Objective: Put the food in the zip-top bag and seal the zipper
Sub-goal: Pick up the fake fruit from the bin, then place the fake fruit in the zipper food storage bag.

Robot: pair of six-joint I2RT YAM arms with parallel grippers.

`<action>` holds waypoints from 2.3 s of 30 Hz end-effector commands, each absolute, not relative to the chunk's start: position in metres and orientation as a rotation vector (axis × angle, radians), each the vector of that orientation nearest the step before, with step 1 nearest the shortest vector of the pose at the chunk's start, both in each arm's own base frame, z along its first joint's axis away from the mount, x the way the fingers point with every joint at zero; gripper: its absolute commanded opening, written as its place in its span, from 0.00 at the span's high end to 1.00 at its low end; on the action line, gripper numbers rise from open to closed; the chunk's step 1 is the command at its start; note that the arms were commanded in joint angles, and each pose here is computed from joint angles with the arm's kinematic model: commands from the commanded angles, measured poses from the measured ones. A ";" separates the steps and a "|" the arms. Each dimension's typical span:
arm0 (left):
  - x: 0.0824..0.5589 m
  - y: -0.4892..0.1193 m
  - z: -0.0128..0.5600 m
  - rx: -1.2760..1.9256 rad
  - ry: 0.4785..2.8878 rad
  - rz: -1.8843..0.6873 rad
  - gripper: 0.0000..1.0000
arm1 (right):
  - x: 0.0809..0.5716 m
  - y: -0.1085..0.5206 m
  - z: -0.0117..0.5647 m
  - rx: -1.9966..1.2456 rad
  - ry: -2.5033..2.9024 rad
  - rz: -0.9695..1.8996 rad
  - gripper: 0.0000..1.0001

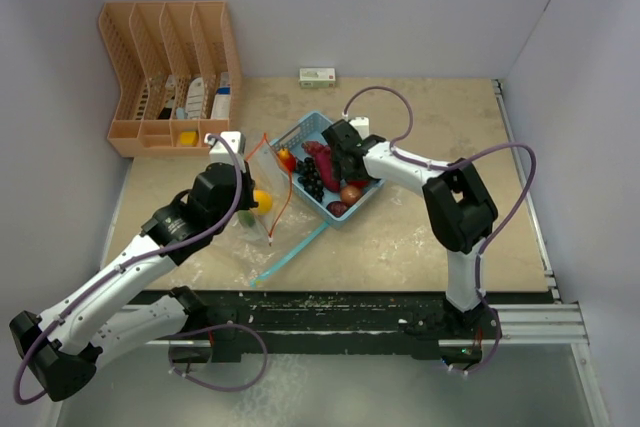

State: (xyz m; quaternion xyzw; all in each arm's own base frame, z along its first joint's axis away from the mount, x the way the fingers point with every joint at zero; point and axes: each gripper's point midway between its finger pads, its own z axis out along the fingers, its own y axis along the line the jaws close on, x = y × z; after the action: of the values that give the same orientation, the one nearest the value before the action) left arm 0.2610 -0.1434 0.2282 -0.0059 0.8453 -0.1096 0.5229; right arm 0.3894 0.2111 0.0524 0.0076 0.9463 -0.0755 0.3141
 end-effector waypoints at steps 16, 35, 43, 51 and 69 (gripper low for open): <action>0.266 -0.147 0.239 -0.027 2.003 -0.278 1.00 | 0.327 0.279 0.266 -0.350 1.989 0.709 0.48; 0.266 -0.150 0.248 -0.033 1.998 -0.303 1.00 | 0.213 0.402 0.306 -0.841 1.590 1.385 0.50; 0.263 -0.152 0.252 -0.031 1.993 -0.331 1.00 | 0.270 0.397 0.267 -0.621 1.803 1.090 0.51; 0.262 -0.156 0.254 -0.026 1.993 -0.361 1.00 | 0.305 0.403 0.261 -0.524 1.887 0.899 0.42; 0.265 -0.155 0.258 -0.025 1.985 -0.341 1.00 | 0.282 0.353 0.286 -0.474 1.914 0.719 0.00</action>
State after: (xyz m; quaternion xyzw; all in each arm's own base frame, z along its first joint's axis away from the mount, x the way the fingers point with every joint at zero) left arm 0.2589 -0.1512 0.2260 0.0039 0.8553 -0.1203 0.5040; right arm 0.2915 0.3917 0.2409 -0.2233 0.8057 0.3116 0.4516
